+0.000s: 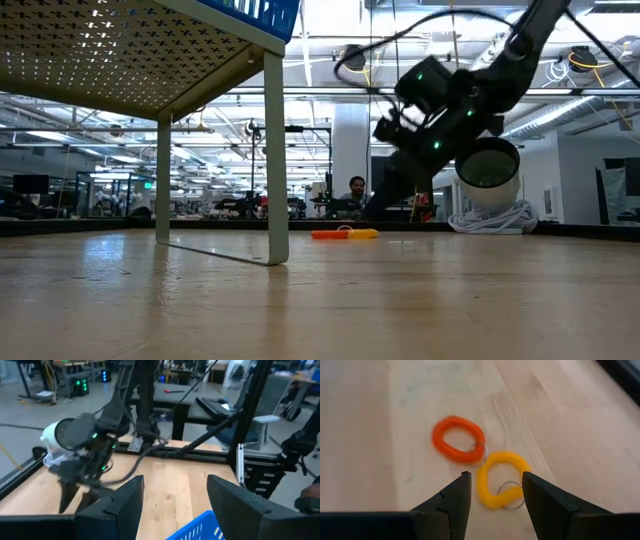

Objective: Pick & Place Office Desk Supplies
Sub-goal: Put the yellow spring rubber band into the top blue basket on the shelf

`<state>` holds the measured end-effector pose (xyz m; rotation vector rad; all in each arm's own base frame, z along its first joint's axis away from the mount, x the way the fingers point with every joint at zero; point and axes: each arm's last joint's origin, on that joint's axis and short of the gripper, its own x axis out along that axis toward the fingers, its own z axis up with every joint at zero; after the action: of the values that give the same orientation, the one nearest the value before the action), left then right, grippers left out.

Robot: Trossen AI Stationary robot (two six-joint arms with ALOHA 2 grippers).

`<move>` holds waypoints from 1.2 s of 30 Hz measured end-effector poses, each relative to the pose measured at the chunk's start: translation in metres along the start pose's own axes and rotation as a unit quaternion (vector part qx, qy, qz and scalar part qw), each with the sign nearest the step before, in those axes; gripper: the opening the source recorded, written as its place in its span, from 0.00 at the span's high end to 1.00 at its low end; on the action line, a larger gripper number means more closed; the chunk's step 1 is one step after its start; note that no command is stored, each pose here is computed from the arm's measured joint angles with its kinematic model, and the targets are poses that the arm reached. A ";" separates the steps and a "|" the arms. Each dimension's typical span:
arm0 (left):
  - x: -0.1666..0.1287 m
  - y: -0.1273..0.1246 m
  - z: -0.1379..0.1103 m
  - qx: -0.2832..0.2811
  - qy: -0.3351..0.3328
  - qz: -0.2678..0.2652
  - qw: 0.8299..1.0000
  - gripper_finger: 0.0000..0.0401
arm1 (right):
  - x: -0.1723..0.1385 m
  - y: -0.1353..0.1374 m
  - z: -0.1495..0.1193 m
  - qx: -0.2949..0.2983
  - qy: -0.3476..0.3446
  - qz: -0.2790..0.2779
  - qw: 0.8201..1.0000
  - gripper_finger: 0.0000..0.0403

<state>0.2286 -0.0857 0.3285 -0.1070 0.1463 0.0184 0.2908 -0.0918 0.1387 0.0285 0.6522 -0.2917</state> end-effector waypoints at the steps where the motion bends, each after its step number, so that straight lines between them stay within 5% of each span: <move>1: 0.001 0.002 -0.004 -0.001 -0.003 -0.004 1.000 0.43 | 0.005 -0.001 -0.002 0.001 0.007 -0.002 1.000 0.59; 18: -0.019 0.042 -0.051 -0.107 -0.043 0.059 0.992 0.43 | 0.036 -0.002 -0.020 -0.009 0.088 0.012 0.996 0.62; 29: -0.017 0.044 -0.056 -0.112 -0.027 0.068 0.991 0.43 | 0.032 0.001 -0.037 -0.002 0.180 0.019 0.984 0.95; 36: -0.017 0.044 -0.056 -0.112 -0.026 0.068 0.991 0.43 | 0.021 0.007 -0.023 -0.008 0.150 0.021 0.988 0.94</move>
<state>0.2026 -0.0484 0.2717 -0.3207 0.0980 0.1741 0.2950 -0.0876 0.1077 0.0717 0.9519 -0.2431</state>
